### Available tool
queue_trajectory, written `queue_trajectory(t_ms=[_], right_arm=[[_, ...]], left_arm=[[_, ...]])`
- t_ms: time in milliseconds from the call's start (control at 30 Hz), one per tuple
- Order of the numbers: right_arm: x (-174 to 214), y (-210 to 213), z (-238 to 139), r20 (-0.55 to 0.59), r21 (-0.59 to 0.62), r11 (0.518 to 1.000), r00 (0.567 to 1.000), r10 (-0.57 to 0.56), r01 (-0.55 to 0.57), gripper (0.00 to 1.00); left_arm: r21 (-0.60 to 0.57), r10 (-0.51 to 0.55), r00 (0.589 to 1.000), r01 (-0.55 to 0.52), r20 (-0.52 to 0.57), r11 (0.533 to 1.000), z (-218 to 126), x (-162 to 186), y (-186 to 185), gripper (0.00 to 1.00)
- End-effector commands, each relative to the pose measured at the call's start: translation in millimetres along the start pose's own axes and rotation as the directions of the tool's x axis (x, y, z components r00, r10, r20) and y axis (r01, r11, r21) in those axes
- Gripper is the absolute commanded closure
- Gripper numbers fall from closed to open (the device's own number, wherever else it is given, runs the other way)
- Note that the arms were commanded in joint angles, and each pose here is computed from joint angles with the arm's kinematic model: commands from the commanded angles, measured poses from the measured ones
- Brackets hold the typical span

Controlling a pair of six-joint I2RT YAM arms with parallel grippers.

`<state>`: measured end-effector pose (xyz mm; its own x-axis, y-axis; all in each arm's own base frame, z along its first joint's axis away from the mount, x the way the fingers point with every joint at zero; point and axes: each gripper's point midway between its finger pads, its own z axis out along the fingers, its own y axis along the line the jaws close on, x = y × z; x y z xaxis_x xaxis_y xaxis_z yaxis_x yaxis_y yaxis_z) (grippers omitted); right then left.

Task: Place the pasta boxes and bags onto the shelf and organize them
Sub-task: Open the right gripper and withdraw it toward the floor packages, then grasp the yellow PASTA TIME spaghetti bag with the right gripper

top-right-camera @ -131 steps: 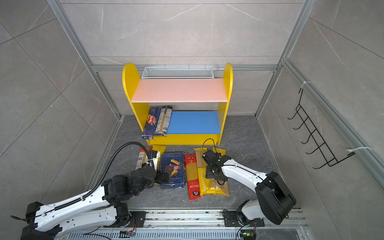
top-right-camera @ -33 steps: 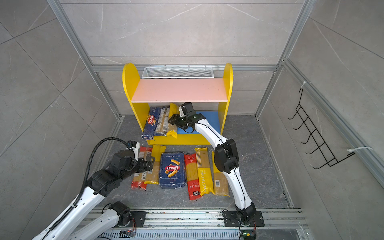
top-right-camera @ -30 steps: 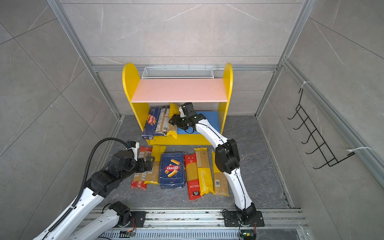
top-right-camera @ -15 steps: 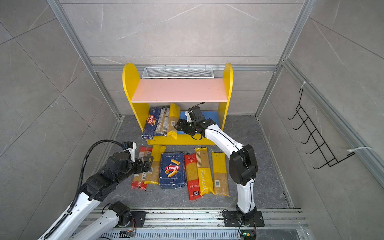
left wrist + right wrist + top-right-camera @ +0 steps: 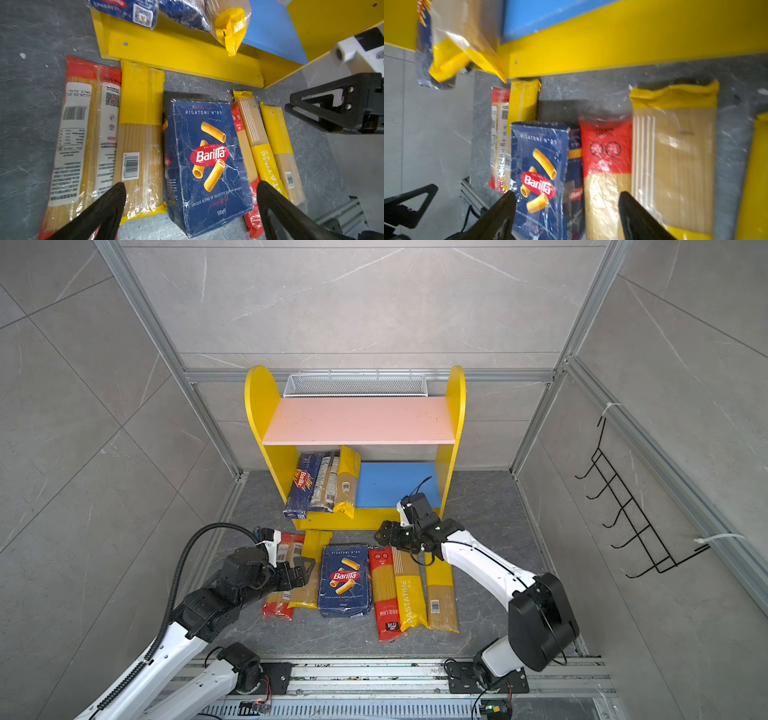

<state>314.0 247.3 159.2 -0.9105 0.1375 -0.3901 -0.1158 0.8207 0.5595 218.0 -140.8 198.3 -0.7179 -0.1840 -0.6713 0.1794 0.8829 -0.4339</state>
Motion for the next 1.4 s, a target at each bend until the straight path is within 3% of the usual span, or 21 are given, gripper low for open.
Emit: queue_trajectory(t_ms=[0,233,467,767,1367], right_arm=[[29,-26,-13,-0.02,0.079,0.997,1.0,-0.011,0.012,0.19],[78,-66,-24,-0.062,0.151,0.988,0.998,0.024,-0.014,0.18],[104,-88,-30,-0.104,0.212,0.977,0.994,0.033,-0.01,0.16],[127,-100,-14,-0.141,0.224,0.974,0.989,0.045,-0.012,0.15],[139,-111,31,-0.229,0.29,0.957,0.973,0.037,0.031,0.14]], left_arm=[[0.073,0.002,1.0,-0.004,0.03,0.997,1,-3,-25,0.0],[0.113,0.184,0.983,-0.181,-0.013,0.977,21,32,-86,0.0],[0.171,0.278,0.959,-0.265,-0.055,0.949,40,61,-134,0.0],[0.175,0.271,0.961,-0.258,-0.054,0.95,39,64,-134,0.0],[0.088,0.267,0.964,-0.265,-0.013,0.96,19,55,-99,0.0]])
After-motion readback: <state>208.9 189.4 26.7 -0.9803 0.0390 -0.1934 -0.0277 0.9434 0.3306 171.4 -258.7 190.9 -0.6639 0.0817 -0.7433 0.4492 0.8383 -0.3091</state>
